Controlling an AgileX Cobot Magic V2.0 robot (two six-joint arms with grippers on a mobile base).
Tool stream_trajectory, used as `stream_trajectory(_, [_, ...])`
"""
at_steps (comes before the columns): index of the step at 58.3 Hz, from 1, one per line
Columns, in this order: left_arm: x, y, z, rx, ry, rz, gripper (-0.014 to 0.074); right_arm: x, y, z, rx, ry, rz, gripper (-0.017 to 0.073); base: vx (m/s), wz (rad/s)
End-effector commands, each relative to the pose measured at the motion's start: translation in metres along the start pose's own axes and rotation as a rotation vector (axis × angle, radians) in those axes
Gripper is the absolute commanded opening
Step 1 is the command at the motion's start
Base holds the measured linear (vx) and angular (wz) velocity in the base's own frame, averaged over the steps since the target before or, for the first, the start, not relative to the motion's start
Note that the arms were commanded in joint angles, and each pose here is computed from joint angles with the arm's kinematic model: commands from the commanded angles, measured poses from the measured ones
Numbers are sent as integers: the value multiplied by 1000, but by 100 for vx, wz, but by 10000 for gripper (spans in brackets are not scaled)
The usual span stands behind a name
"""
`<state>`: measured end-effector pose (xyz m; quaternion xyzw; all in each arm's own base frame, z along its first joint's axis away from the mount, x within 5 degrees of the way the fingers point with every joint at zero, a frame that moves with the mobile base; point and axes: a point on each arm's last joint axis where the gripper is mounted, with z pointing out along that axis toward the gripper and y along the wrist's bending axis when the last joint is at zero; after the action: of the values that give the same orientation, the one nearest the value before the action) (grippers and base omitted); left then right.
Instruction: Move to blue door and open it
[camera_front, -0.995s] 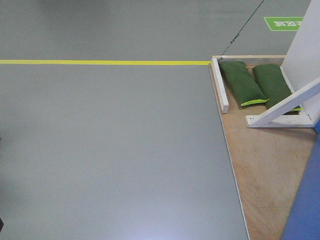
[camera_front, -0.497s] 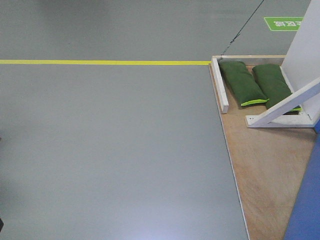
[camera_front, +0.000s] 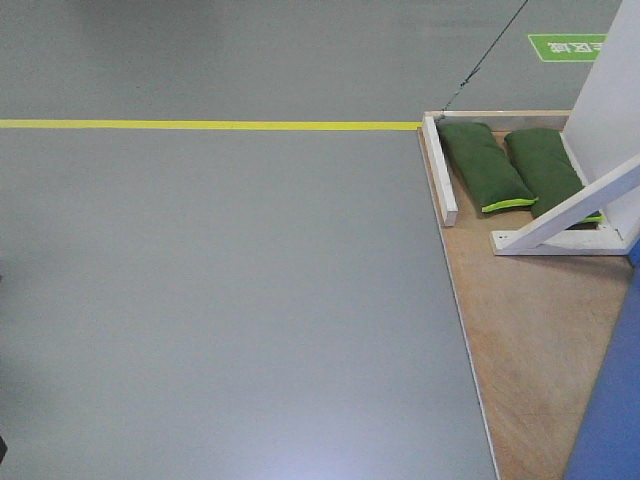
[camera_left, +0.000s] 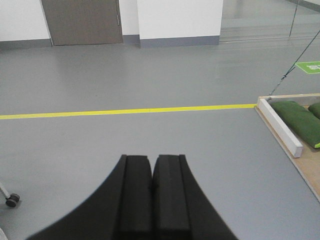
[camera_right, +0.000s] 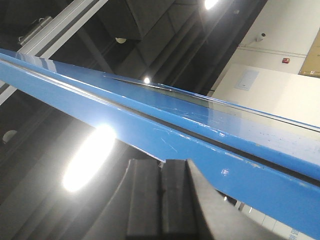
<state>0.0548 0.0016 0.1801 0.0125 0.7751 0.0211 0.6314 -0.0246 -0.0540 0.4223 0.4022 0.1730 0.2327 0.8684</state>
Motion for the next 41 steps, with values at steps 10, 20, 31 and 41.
stream_trajectory(10, [-17, 0, -4, 7, -124, -8, 73, 4, 6, 7, -21, 8, -46, 12, 0, 0])
stream_trajectory(20, [-17, 0, -4, 7, -124, -8, 73, 4, 5, 7, -16, 3, -43, 12, 0, 0])
stream_trajectory(31, [-17, 0, -4, 7, -124, -8, 73, 12, 9, 18, 20, -38, -115, 12, 0, 0])
stream_trajectory(41, [-17, 0, -4, 7, -124, -8, 73, 13, 21, 36, 96, -153, -141, 12, 0, 0])
